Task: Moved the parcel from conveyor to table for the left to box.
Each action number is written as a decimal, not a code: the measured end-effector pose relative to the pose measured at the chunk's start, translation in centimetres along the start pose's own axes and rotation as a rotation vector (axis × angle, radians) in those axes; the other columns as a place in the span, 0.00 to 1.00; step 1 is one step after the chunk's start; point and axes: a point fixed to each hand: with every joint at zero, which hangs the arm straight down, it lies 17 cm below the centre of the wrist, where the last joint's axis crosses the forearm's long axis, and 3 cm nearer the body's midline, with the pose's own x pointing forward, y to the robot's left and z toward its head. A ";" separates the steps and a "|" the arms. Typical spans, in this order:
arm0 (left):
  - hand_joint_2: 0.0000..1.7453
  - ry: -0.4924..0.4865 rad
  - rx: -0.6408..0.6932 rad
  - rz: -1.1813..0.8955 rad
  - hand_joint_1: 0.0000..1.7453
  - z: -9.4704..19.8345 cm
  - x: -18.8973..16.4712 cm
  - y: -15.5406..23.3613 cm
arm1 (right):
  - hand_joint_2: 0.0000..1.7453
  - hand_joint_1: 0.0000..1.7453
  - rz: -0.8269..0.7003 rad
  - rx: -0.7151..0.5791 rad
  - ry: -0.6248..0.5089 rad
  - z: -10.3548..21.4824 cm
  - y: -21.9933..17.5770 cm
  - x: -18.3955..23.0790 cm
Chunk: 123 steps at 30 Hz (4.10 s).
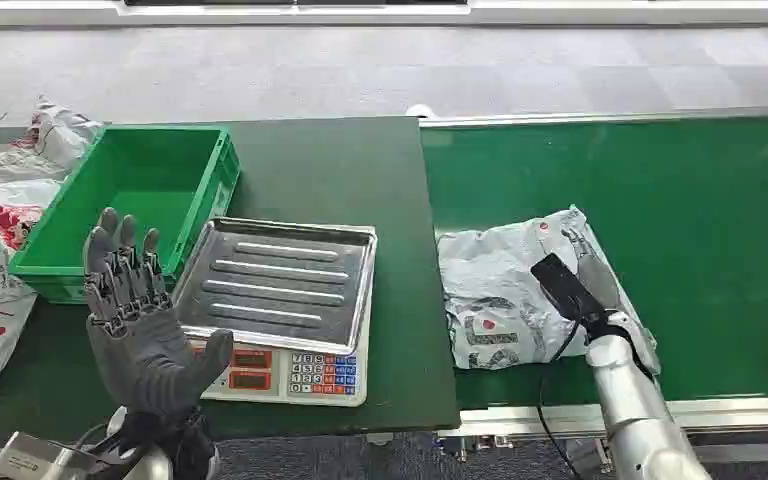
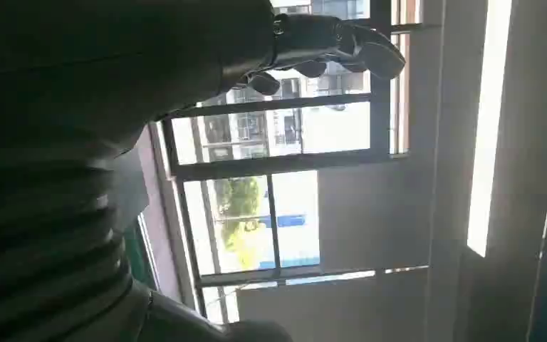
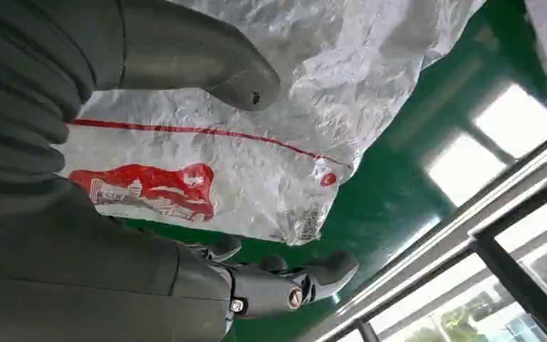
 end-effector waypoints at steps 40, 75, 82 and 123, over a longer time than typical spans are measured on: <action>1.00 0.023 0.007 0.004 0.00 0.7 -0.5 0.4 | 1.00 0.00 0.063 -0.036 0.097 0.9 0.2 -2.4; 1.00 0.048 -0.006 0.007 0.00 -0.2 -3.2 0.0 | 1.00 1.00 -0.146 0.482 0.010 7.3 14.8 -0.4; 1.00 0.046 0.024 -0.030 0.00 0.3 -2.5 0.7 | 1.00 1.00 -0.025 0.125 0.027 2.3 8.3 0.6; 1.00 0.068 -0.037 0.058 0.00 -0.1 -4.0 -2.3 | 1.00 1.00 -0.127 0.218 -0.931 8.5 12.0 37.9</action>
